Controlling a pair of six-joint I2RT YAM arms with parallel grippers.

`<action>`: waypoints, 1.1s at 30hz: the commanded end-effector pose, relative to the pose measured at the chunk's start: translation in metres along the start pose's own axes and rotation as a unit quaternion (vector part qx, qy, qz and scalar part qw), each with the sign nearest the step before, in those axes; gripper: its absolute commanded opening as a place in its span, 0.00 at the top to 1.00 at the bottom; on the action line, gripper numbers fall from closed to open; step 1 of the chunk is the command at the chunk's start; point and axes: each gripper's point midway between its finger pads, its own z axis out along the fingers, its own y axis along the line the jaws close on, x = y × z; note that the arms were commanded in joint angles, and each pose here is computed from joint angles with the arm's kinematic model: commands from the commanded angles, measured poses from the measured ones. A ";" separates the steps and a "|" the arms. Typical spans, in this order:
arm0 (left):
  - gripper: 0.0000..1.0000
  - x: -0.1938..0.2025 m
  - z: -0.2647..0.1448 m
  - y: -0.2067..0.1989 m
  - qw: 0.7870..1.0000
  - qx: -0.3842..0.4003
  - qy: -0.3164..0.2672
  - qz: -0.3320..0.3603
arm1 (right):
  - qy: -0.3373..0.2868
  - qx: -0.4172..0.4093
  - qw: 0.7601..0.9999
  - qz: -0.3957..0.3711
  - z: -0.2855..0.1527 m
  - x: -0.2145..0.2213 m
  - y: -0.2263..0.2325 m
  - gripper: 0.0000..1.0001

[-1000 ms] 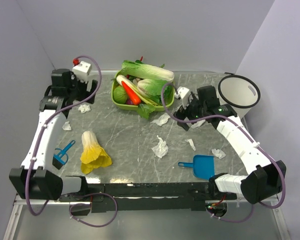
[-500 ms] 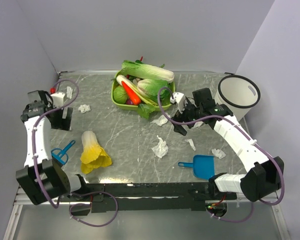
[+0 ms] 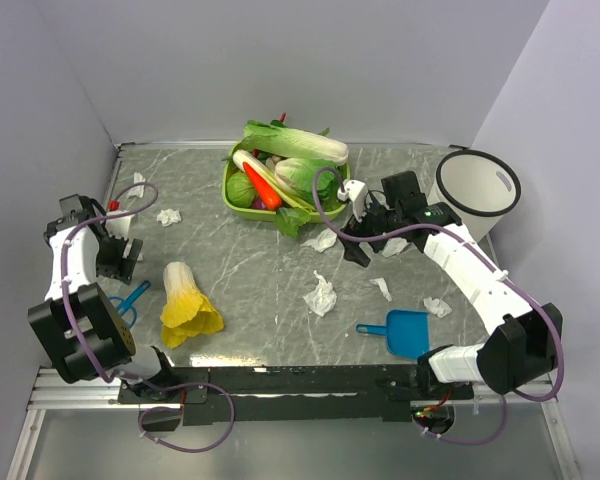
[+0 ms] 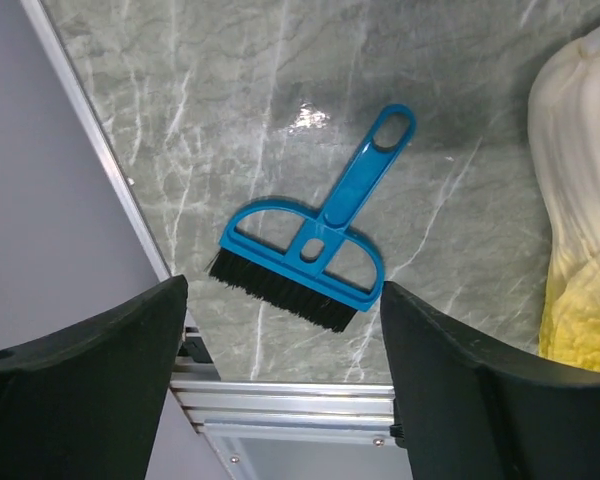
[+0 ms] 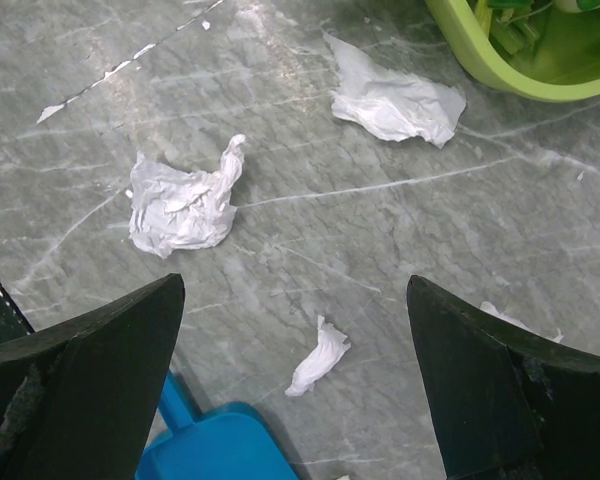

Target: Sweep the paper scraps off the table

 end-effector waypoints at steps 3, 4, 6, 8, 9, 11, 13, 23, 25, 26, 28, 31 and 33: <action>0.26 0.001 0.013 -0.016 0.998 0.050 0.010 0.027 | -0.030 -0.001 0.999 -0.011 -0.002 -0.023 -0.002 0.00; 0.30 0.002 0.018 -0.018 0.998 0.055 0.017 0.027 | -0.030 0.001 1.000 -0.008 -0.002 -0.023 -0.003 0.00; 0.33 0.002 0.023 -0.018 0.998 0.056 0.018 0.029 | -0.028 -0.002 1.000 -0.005 -0.002 -0.022 -0.001 0.00; 0.37 0.004 0.027 -0.020 0.997 0.061 0.025 0.034 | -0.029 -0.005 1.000 -0.002 -0.003 -0.023 0.000 0.00; 0.38 0.005 0.029 -0.020 0.997 0.063 0.029 0.035 | -0.028 -0.005 1.000 0.000 -0.002 -0.023 -0.001 0.00; 0.39 0.007 0.032 -0.021 0.997 0.065 0.035 0.035 | -0.026 -0.007 1.000 0.003 -0.003 -0.024 -0.001 0.00; 0.40 0.009 0.034 -0.022 0.996 0.069 0.040 0.040 | -0.022 -0.010 1.000 0.003 -0.002 -0.024 0.000 0.00; 0.49 0.020 0.060 -0.028 0.992 0.092 0.066 0.049 | -0.017 -0.011 1.000 -0.004 0.002 -0.035 -0.003 0.00; 0.50 0.019 0.065 -0.028 0.992 0.097 0.071 0.047 | -0.017 -0.013 1.000 -0.008 0.003 -0.036 -0.001 0.00; 0.50 0.018 0.068 -0.029 0.991 0.100 0.071 0.044 | -0.016 -0.013 1.000 -0.009 0.003 -0.036 0.000 0.00; 0.51 0.017 0.073 -0.028 0.991 0.102 0.073 0.041 | -0.017 -0.012 1.000 -0.010 0.003 -0.036 0.000 0.00; 0.53 0.014 0.080 -0.031 0.990 0.113 0.072 0.037 | -0.017 -0.011 1.000 -0.012 0.004 -0.035 0.001 0.00; 0.58 0.017 0.085 -0.034 0.988 0.125 0.081 0.032 | -0.016 -0.009 1.000 -0.011 0.004 -0.033 0.001 0.00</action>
